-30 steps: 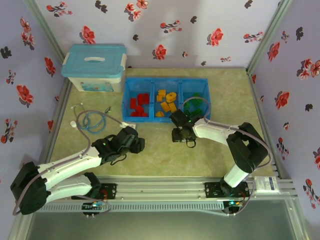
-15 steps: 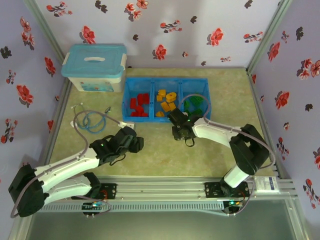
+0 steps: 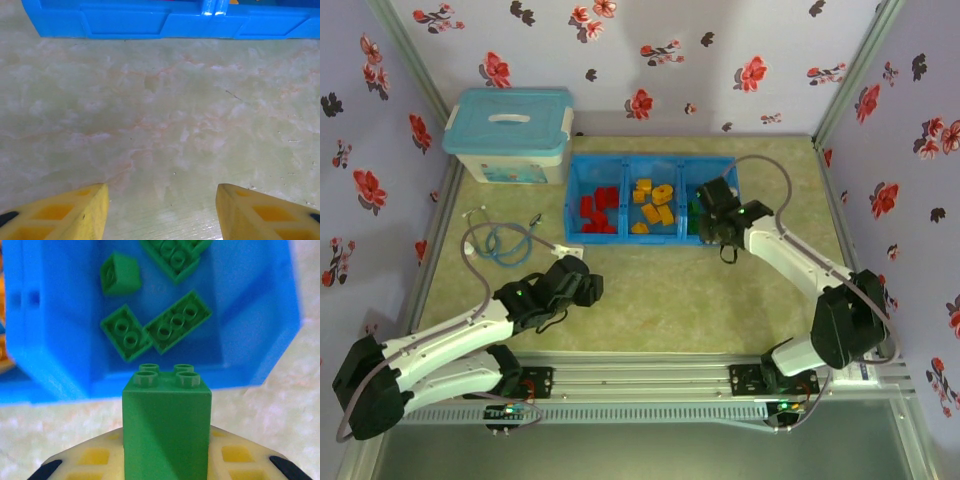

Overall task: Sort the legos into containers by color
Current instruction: Place the lego in the container.

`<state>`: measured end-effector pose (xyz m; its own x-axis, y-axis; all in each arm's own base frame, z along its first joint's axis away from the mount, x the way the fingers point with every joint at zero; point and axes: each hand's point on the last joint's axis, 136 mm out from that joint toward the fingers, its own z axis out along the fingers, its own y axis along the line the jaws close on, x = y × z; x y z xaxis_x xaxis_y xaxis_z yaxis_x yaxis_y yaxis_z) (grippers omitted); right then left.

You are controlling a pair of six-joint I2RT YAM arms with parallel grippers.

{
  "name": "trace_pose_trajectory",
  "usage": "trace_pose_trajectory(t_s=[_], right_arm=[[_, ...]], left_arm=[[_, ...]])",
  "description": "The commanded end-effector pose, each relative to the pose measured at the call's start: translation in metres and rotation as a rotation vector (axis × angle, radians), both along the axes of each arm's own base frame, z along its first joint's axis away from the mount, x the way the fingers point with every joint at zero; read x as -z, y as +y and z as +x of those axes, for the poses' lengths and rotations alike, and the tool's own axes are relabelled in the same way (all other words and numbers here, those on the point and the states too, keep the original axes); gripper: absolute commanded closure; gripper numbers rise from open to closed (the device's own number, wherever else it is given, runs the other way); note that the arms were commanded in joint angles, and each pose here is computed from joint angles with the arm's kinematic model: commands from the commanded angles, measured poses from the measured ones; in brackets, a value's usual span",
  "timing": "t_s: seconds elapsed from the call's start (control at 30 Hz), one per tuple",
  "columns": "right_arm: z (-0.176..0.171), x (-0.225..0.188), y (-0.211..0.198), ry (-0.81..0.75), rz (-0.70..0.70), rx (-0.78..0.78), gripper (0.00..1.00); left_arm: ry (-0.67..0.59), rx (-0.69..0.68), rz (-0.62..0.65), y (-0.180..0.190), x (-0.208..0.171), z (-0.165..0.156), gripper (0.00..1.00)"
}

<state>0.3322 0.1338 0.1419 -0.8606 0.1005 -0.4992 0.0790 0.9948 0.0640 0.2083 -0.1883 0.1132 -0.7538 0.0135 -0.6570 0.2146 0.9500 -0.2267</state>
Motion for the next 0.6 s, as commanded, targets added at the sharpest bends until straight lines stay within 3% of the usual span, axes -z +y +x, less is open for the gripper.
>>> trace_pose_trajectory(t_s=[0.0,0.27,0.3,0.37,0.5,0.57], right_arm=[[0.017,-0.005,-0.001,0.025,0.003,-0.032,0.72],[0.076,-0.012,0.002,0.042,0.065,-0.002,0.67],[0.082,-0.018,0.003,0.031,0.064,-0.002,0.58],[0.091,-0.021,0.002,0.033,0.047,0.006,0.24],[0.089,-0.025,0.003,0.024,0.047,0.014,0.13],[0.082,-0.025,0.002,0.003,0.063,0.02,0.12]], left_arm=[[-0.018,-0.029,0.011,0.009,-0.002,0.001,0.42],[-0.029,-0.04,0.019,0.016,-0.009,0.001,0.42],[-0.03,-0.042,0.02,0.016,-0.009,0.001,0.42],[-0.034,-0.046,0.019,0.018,-0.011,0.001,0.42],[-0.04,-0.058,0.024,0.023,-0.013,0.001,0.42],[-0.046,-0.067,0.026,0.027,-0.013,0.0,0.42]])
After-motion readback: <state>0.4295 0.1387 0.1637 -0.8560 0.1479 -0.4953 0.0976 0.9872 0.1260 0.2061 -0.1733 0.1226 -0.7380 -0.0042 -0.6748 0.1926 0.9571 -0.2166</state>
